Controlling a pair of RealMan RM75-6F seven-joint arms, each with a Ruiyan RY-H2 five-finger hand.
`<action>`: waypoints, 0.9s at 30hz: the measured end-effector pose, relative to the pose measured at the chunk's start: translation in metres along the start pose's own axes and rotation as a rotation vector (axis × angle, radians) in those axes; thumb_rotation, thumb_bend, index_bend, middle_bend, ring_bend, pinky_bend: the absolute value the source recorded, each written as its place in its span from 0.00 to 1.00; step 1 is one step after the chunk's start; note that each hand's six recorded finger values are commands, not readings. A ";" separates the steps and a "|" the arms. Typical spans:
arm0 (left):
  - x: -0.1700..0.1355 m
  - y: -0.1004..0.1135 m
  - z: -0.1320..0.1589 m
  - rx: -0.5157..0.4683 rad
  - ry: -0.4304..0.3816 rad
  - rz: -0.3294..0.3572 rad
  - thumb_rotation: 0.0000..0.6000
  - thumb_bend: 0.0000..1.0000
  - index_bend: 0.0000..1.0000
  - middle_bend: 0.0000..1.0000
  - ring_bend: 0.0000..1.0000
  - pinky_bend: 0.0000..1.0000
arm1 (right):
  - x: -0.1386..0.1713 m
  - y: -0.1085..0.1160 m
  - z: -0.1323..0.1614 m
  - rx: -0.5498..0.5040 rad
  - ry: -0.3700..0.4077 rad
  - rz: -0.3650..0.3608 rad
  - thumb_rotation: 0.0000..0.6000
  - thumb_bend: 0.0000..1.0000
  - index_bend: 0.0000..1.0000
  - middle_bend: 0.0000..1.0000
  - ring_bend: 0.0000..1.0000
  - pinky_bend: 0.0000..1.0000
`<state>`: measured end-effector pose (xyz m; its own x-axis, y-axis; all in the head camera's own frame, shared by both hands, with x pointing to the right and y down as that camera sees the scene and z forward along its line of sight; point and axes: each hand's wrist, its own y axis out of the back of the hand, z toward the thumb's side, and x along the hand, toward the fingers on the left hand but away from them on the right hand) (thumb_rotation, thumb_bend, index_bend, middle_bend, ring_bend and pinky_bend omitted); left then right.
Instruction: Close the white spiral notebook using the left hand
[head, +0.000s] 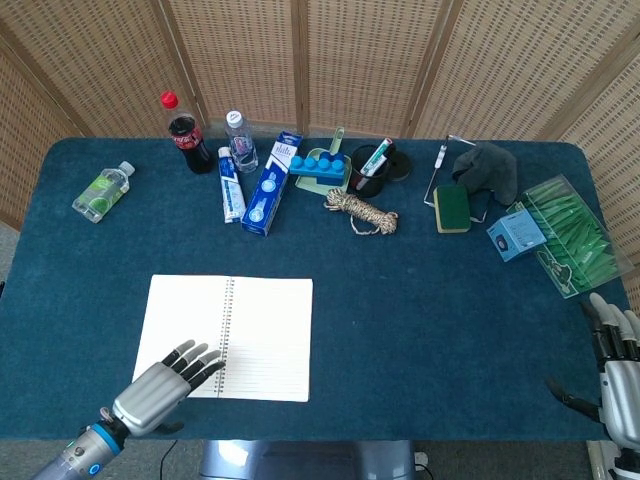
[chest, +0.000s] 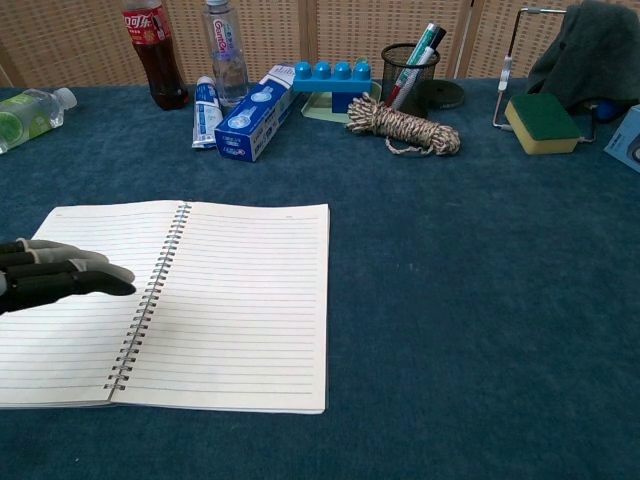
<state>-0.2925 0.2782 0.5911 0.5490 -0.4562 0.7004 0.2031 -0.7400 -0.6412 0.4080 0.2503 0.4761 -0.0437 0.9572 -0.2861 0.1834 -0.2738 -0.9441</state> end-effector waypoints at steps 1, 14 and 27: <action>0.003 0.000 0.001 0.002 -0.001 -0.008 1.00 0.03 0.00 0.00 0.00 0.02 | 0.000 0.000 0.000 0.001 -0.001 0.002 1.00 0.00 0.00 0.00 0.00 0.00; 0.040 -0.014 0.019 0.008 -0.003 -0.122 1.00 0.03 0.00 0.01 0.00 0.00 | 0.000 -0.001 -0.001 0.002 -0.004 0.003 1.00 0.00 0.00 0.00 0.00 0.00; 0.028 -0.037 0.024 0.054 0.025 -0.200 1.00 0.03 0.02 0.05 0.00 0.00 | 0.001 0.000 0.000 -0.007 -0.002 0.001 1.00 0.00 0.00 0.00 0.00 0.00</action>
<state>-0.2652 0.3045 0.6275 0.4737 -0.3155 0.8222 0.3491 -0.7899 -0.5042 0.4083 0.2513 0.4754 -0.0457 0.9568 -0.2871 0.1902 -0.2738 -0.9428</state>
